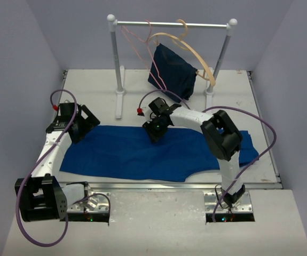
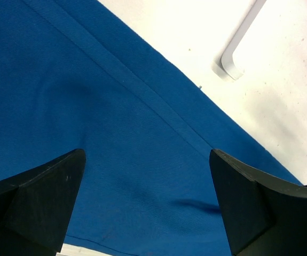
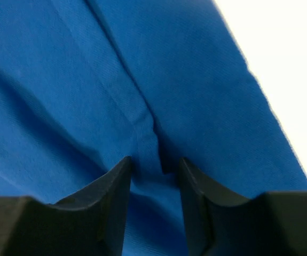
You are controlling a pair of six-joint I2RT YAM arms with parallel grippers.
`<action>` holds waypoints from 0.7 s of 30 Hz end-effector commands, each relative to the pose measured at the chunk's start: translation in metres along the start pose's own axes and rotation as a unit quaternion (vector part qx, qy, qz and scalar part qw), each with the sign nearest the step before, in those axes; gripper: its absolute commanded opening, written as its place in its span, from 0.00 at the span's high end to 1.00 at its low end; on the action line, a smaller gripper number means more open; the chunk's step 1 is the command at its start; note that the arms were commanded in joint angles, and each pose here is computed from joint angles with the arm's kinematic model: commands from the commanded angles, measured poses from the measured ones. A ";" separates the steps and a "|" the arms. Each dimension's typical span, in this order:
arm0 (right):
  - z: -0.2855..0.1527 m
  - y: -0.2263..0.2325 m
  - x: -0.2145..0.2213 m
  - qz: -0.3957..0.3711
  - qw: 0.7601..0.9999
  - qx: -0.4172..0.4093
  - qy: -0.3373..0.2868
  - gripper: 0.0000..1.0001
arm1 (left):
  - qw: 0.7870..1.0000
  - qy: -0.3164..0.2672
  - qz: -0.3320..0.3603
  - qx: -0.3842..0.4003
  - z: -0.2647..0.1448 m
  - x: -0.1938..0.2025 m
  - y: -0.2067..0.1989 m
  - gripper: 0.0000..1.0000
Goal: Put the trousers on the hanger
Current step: Flatten out the trousers at the center of the board.
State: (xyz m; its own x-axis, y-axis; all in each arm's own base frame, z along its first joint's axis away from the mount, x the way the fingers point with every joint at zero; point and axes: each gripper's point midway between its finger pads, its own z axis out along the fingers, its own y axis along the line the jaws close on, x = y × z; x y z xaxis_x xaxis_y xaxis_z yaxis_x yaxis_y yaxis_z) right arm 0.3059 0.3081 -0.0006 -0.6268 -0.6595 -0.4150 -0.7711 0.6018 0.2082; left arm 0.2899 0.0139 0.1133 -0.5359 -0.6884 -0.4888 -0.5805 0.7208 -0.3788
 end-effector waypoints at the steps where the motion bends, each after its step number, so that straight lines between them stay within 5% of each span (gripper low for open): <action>1: -0.009 0.019 0.003 -0.008 0.999 -0.042 -0.003 0.80 | 0.999 -0.023 0.009 0.021 -0.004 -0.013 -0.012 0.00; 8: -0.027 0.012 -0.010 -0.015 0.999 -0.007 -0.036 0.99 | 1.000 -0.021 0.009 0.018 -0.001 -0.010 -0.009 0.00; 17: -0.106 0.021 -0.066 -0.035 0.982 0.033 -0.180 1.00 | 0.999 -0.047 -0.002 0.007 -0.008 -0.029 -0.013 0.00; 21: -0.116 0.008 -0.076 -0.052 0.977 0.071 -0.194 1.00 | 0.997 -0.068 -0.027 -0.019 -0.008 -0.044 -0.011 0.00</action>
State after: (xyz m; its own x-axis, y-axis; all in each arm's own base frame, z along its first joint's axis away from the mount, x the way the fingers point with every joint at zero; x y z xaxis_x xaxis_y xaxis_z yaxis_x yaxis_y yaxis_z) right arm 0.3091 0.3087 0.1093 -0.5173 -0.5463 -0.6587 -0.7951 0.5914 0.1340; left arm 0.2938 0.0211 0.1185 -0.5148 -0.6878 -0.5117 -0.5983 0.7158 -0.3602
